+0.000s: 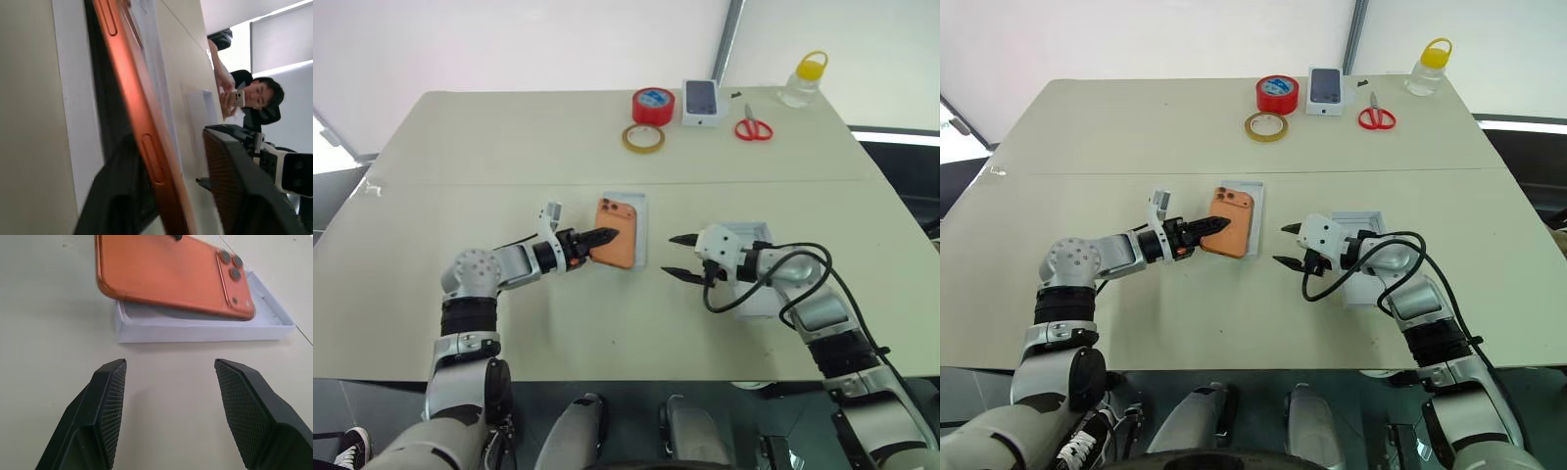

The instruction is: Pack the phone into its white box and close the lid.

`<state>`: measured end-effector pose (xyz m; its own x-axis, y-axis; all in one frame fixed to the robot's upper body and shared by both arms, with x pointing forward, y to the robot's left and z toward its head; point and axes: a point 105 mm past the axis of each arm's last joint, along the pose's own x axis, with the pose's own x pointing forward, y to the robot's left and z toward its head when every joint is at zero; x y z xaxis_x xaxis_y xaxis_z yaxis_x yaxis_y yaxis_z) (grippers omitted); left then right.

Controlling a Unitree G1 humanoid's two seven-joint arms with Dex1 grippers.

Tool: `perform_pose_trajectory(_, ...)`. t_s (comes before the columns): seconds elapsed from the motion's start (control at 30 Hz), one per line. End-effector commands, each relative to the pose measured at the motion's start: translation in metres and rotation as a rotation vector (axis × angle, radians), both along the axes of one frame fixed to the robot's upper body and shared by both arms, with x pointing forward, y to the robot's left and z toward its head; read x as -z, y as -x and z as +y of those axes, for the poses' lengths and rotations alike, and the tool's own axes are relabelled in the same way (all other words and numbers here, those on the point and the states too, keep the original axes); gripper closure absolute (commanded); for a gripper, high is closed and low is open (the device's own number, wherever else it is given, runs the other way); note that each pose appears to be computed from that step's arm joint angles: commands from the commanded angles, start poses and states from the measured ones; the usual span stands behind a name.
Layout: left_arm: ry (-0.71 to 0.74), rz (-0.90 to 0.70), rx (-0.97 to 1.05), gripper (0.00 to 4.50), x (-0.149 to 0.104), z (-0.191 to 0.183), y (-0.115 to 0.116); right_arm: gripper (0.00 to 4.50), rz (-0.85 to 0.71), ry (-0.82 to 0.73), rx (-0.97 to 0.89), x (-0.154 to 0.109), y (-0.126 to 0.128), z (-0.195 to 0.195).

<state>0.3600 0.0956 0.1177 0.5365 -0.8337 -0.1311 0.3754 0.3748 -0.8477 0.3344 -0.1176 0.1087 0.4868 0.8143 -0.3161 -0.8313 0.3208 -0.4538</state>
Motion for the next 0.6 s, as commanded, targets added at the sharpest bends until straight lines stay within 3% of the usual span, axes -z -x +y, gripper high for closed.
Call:
perform_pose_trajectory(0.03, 0.004, -0.059, 0.006, 0.27, -0.015, 0.001, -0.005, 1.48, -0.051, -0.022, -0.016, -0.012, 0.002, 0.006)
perform_pose_trajectory(0.07, -0.015, -0.066, 0.006, 0.01, -0.015, 0.002, -0.005, 1.48, -0.052, -0.026, -0.015, -0.013, 0.001, 0.007)
perform_pose_trajectory(0.33, -0.044, -0.141, -0.005, 0.01, -0.021, 0.003, -0.006, 1.48, -0.064, -0.025, -0.015, -0.014, -0.003, 0.010)
perform_pose_trajectory(0.53, -0.127, -0.121, -0.006, 0.01, 0.008, -0.002, 0.000, 1.48, -0.075, -0.020, -0.027, -0.016, -0.004, 0.013)
perform_pose_trajectory(0.6, -0.071, -0.072, -0.024, 0.01, 0.009, 0.001, 0.001, 1.48, -0.077, -0.021, -0.024, -0.018, -0.005, 0.012)
